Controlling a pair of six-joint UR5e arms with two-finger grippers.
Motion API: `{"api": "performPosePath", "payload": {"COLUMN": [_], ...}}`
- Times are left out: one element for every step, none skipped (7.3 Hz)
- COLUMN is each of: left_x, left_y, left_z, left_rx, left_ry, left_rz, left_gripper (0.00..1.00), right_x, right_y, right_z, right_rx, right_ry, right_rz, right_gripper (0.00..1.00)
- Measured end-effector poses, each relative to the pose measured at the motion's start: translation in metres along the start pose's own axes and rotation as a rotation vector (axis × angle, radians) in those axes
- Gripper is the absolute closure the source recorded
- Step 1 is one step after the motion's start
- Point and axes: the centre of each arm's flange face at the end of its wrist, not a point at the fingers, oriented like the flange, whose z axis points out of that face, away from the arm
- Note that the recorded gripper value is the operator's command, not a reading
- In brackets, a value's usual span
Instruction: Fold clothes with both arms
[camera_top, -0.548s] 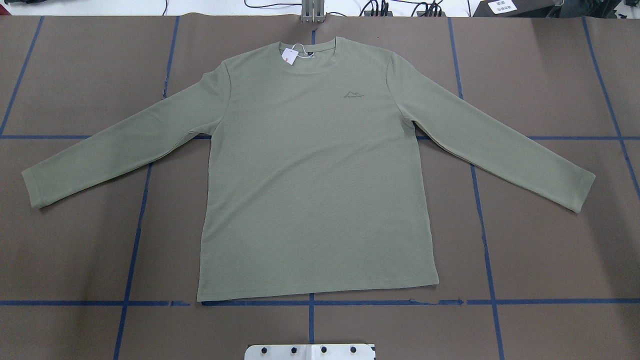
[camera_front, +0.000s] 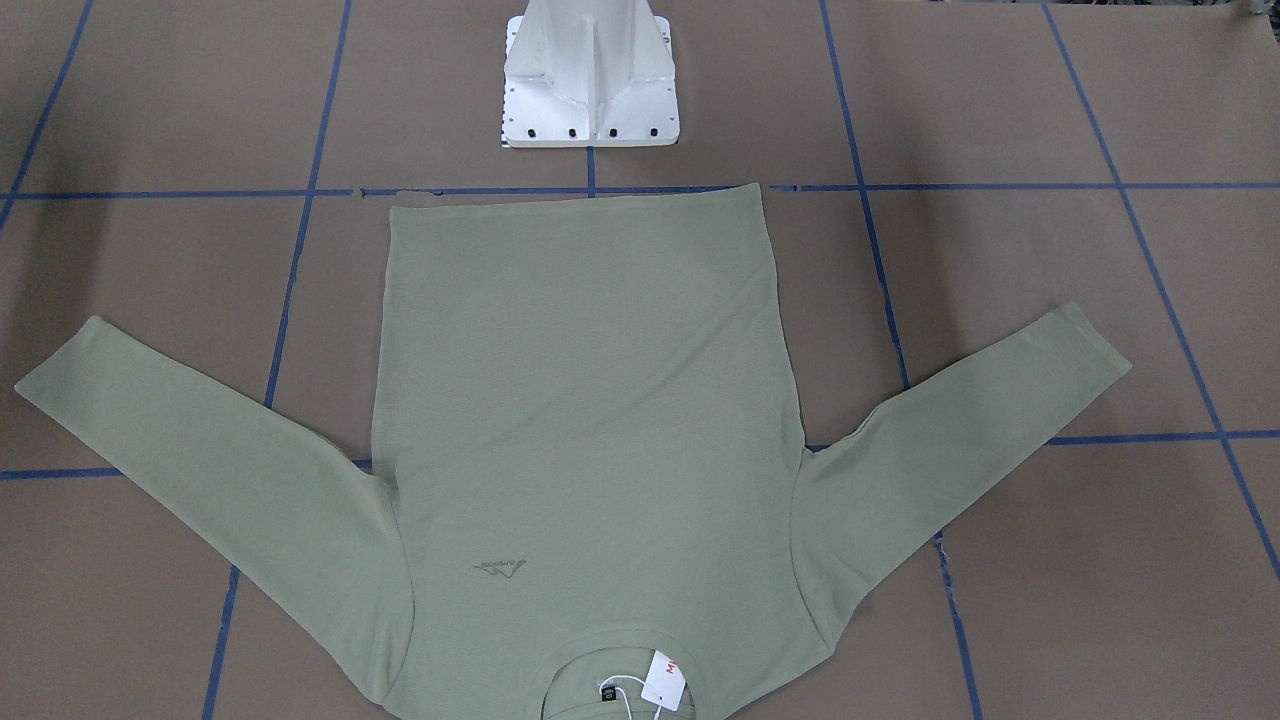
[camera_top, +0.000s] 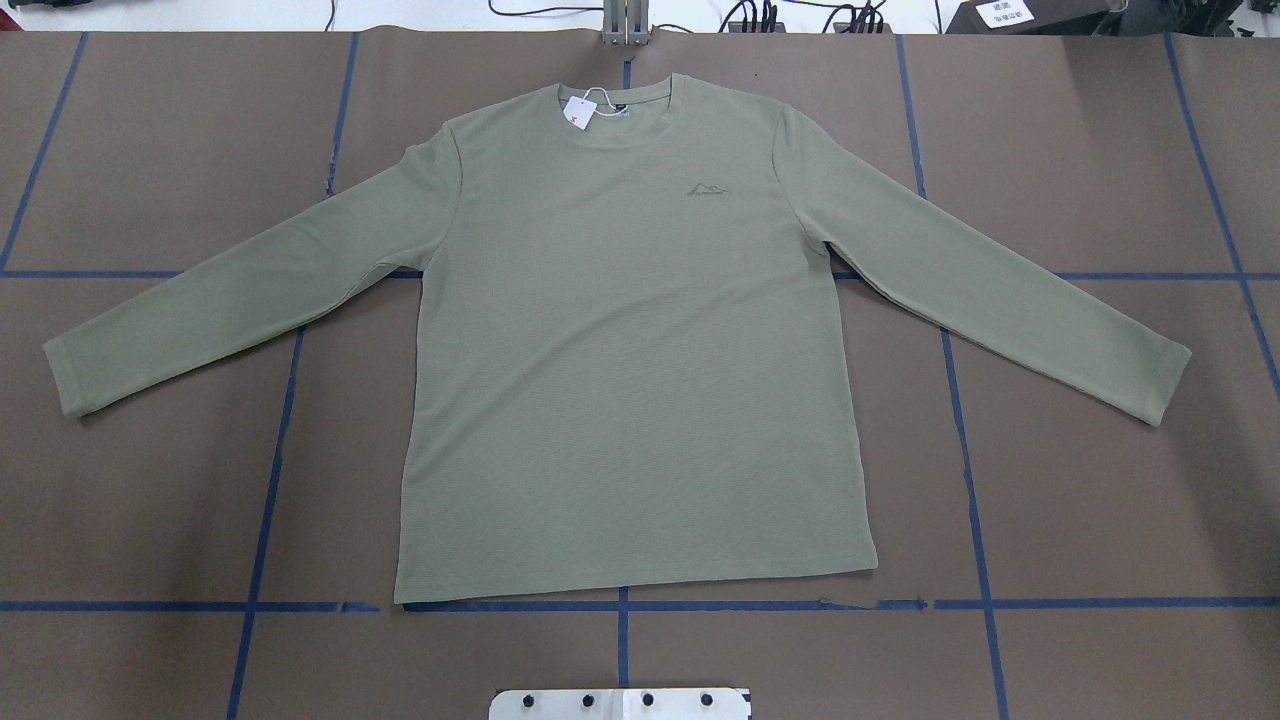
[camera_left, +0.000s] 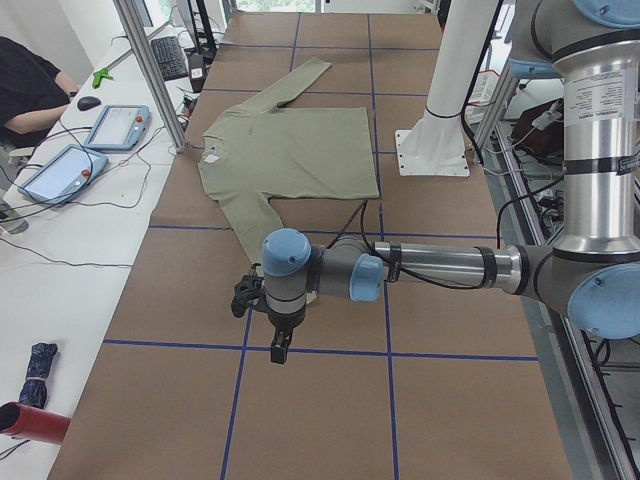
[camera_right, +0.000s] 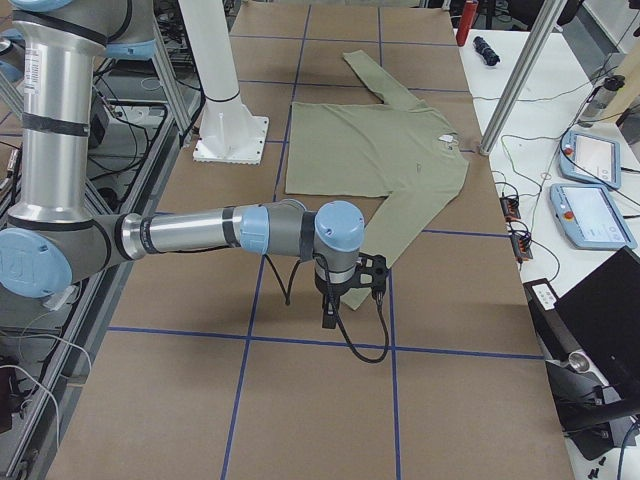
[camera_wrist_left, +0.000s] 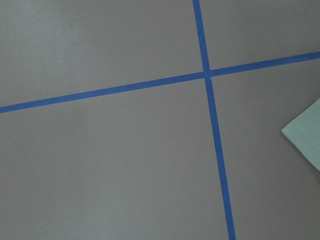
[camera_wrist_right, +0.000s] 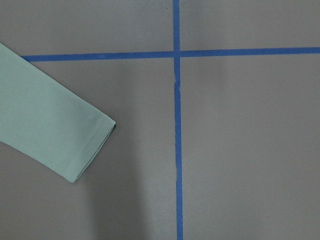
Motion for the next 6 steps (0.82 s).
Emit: {"api": "performPosePath", "payload": {"left_x": [0.008,0.018,0.028,0.035,0.04,0.042], "left_y": [-0.013,-0.028,-0.04,-0.045,-0.049,-0.052], "left_z": [-0.007,-0.016,-0.024,-0.029,-0.031,-0.033], "left_rx": [0.022,0.052,0.093,0.126,0.147,0.166], "left_ry": [0.02,0.049,0.068,0.091,0.113,0.122], "left_rz": [0.018,0.046,0.085,0.118,0.144,0.162], "left_gripper": [0.0,0.0,0.0,0.0,0.0,0.0], "right_x": [-0.008,-0.018,-0.024,-0.027,-0.033,-0.043], "right_y": [-0.008,-0.017,-0.024,-0.031,-0.036,-0.04], "right_z": [-0.007,-0.014,-0.012,0.003,0.022,0.038], "right_rx": [0.026,0.059,0.072,0.073,0.073,0.071], "right_ry": [-0.003,-0.022,-0.05,-0.067,-0.074,-0.077], "right_rz": [-0.028,-0.064,-0.091,-0.132,-0.185,-0.238], "right_gripper": [0.0,0.0,0.0,0.0,0.0,0.0]}}
